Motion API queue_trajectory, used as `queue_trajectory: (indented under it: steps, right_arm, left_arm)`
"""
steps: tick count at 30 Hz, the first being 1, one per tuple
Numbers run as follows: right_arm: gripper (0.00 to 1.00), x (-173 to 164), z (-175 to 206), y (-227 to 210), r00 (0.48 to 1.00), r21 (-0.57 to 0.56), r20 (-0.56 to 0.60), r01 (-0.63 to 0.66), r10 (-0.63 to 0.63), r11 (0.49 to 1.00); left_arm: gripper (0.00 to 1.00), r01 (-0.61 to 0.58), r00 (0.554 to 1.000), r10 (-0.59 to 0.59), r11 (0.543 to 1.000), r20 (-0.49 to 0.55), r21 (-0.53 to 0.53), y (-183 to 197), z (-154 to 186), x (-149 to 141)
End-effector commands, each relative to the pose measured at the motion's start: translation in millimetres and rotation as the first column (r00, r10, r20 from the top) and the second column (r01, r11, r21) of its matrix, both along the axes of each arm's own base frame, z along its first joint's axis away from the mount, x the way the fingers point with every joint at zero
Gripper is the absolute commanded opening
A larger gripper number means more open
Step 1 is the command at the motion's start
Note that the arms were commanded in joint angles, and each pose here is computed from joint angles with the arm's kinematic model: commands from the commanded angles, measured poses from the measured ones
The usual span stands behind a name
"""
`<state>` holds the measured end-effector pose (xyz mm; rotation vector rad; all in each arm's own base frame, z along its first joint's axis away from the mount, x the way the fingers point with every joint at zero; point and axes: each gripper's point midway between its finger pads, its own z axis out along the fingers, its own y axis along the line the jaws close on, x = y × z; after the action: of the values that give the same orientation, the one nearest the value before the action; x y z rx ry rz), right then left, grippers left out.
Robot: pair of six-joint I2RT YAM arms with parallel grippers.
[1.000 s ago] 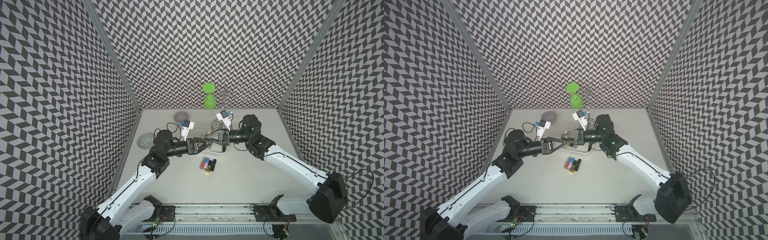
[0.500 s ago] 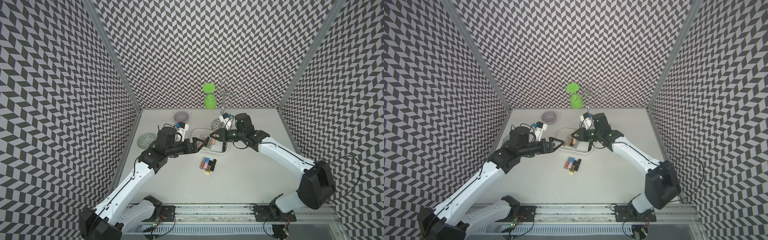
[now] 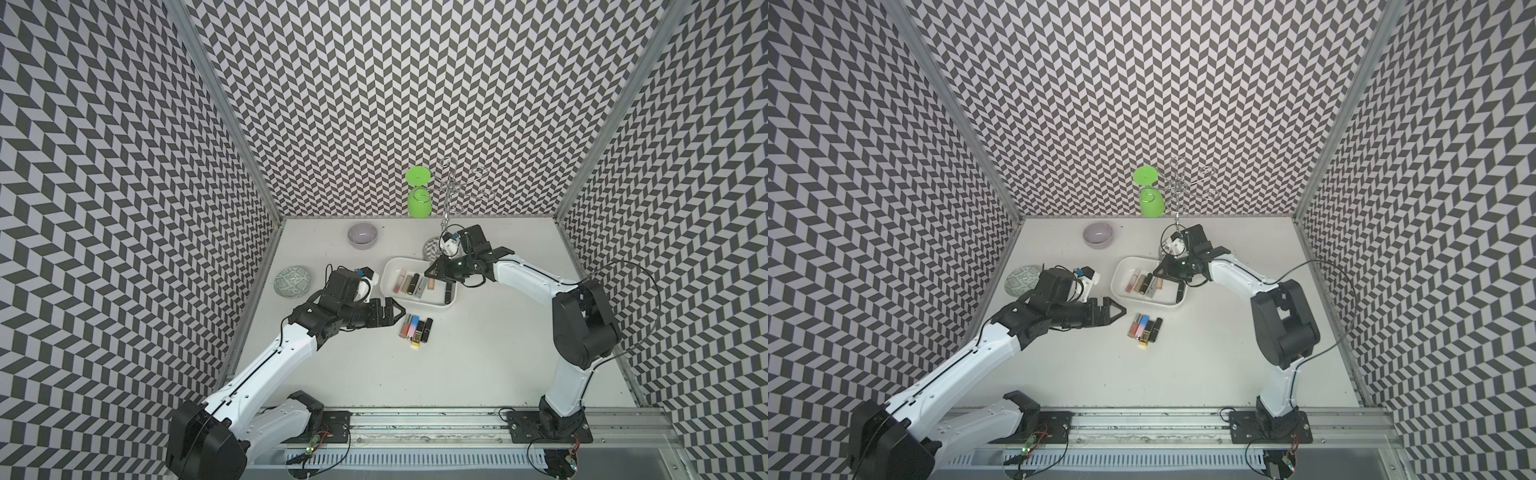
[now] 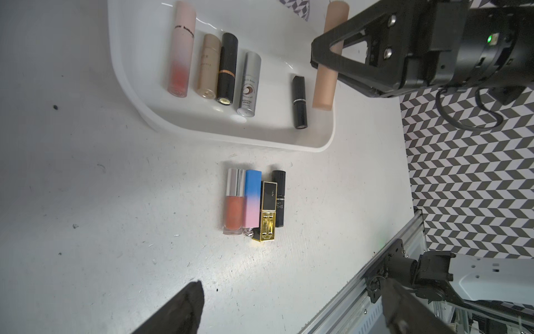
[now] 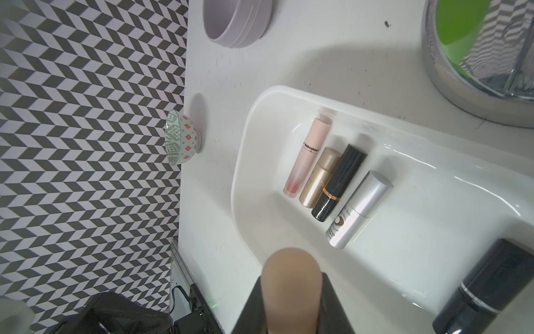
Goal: Put the lipstick into the storage box
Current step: Place the lipstick in the storage box.
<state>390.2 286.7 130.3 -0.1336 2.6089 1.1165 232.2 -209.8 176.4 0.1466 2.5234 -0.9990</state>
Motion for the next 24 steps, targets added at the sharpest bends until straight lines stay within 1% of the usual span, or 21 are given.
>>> queue_trajectory:
  steps: [1,7,15,21,24]
  right_arm:
    - [0.24,12,-8,1,1.0,-0.013,0.016,0.013,-0.013,1.0]
    - [0.24,21,-29,0,0.999,-0.039,-0.011,0.042,-0.042,0.998]
    - [0.24,24,-61,-5,0.996,-0.091,-0.056,0.059,-0.064,0.994]
    - [0.26,26,-72,-3,0.994,-0.085,-0.079,0.064,-0.071,0.994]
    - [0.28,28,-74,-3,0.994,-0.082,-0.081,0.071,-0.077,0.994]
  left_arm:
    - [0.99,0.036,0.999,-0.036,0.999,0.007,-0.009,-4,-1,-3]
    - [0.99,0.049,0.999,-0.05,0.998,-0.02,-0.028,-11,-10,-5]
    - [0.99,0.056,0.997,-0.057,0.998,-0.052,-0.025,-14,-21,-9]
    - [0.99,0.063,0.996,-0.064,0.998,-0.059,-0.023,-15,-23,-10]
    - [0.99,0.065,0.995,-0.066,0.998,-0.069,-0.025,-16,-25,-11]
